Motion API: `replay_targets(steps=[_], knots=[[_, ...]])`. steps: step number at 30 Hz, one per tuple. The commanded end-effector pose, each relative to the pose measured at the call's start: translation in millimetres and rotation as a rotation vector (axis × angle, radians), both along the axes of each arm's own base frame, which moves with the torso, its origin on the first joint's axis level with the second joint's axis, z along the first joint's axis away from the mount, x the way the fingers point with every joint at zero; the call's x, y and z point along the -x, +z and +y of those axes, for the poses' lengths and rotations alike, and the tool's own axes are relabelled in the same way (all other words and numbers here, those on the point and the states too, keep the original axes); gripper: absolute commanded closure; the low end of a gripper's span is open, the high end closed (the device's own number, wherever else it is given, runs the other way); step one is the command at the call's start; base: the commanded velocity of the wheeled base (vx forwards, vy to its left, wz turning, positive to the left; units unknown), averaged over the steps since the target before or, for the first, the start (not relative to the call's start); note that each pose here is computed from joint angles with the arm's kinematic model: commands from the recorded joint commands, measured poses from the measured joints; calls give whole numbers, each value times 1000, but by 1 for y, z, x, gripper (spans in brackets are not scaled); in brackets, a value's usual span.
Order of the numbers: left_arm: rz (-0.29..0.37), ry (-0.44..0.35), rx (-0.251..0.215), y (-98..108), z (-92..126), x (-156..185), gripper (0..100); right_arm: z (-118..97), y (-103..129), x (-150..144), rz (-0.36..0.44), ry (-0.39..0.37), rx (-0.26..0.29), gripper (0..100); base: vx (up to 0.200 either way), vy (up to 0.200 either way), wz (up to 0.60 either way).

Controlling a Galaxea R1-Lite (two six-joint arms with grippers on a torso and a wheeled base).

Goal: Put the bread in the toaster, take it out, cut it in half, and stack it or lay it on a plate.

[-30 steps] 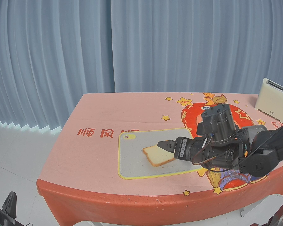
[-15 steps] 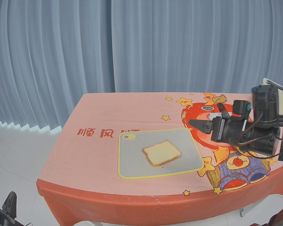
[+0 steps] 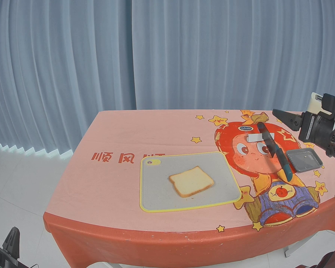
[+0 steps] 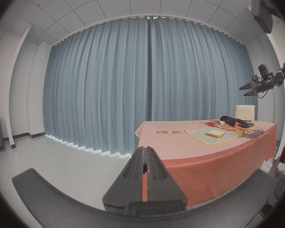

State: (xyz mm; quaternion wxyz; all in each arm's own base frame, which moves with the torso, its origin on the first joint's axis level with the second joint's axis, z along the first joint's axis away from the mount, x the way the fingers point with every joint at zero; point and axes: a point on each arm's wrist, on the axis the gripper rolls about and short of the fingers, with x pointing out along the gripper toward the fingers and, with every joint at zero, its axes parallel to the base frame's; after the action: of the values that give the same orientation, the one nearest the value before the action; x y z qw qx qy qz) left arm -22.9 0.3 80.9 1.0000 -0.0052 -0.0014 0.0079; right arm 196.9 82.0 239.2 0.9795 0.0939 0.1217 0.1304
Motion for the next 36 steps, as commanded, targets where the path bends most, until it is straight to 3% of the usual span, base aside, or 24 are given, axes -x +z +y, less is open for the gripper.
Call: replay_targets(steps=[1, 9, 21, 25, 30, 36], knots=[[1, 1, 0, -5, 0, 0, 100, -15, 10, 5, -46, -36, -7, 0, 0, 0, 0], [1, 1, 0, -5, 0, 0, 100, -32, 1, 3, -29, -67, 46, 0, 0, 0, 0], [1, 1, 0, -5, 0, 0, 100, -44, -3, 1, -13, -70, 42, 0, 0, 0, 0], [1, 0, 0, -5, 0, 0, 100, -48, -4, -1, -12, -85, 65, 0, 0, 0, 0], [1, 0, 0, -5, 0, 0, 100, -50, -18, -4, 33, -84, 117, 0, 0, 0, 0], [1, 0, 0, -5, 0, 0, 100, -55, -26, -10, 75, -110, 125, 0, 0, 0, 0]])
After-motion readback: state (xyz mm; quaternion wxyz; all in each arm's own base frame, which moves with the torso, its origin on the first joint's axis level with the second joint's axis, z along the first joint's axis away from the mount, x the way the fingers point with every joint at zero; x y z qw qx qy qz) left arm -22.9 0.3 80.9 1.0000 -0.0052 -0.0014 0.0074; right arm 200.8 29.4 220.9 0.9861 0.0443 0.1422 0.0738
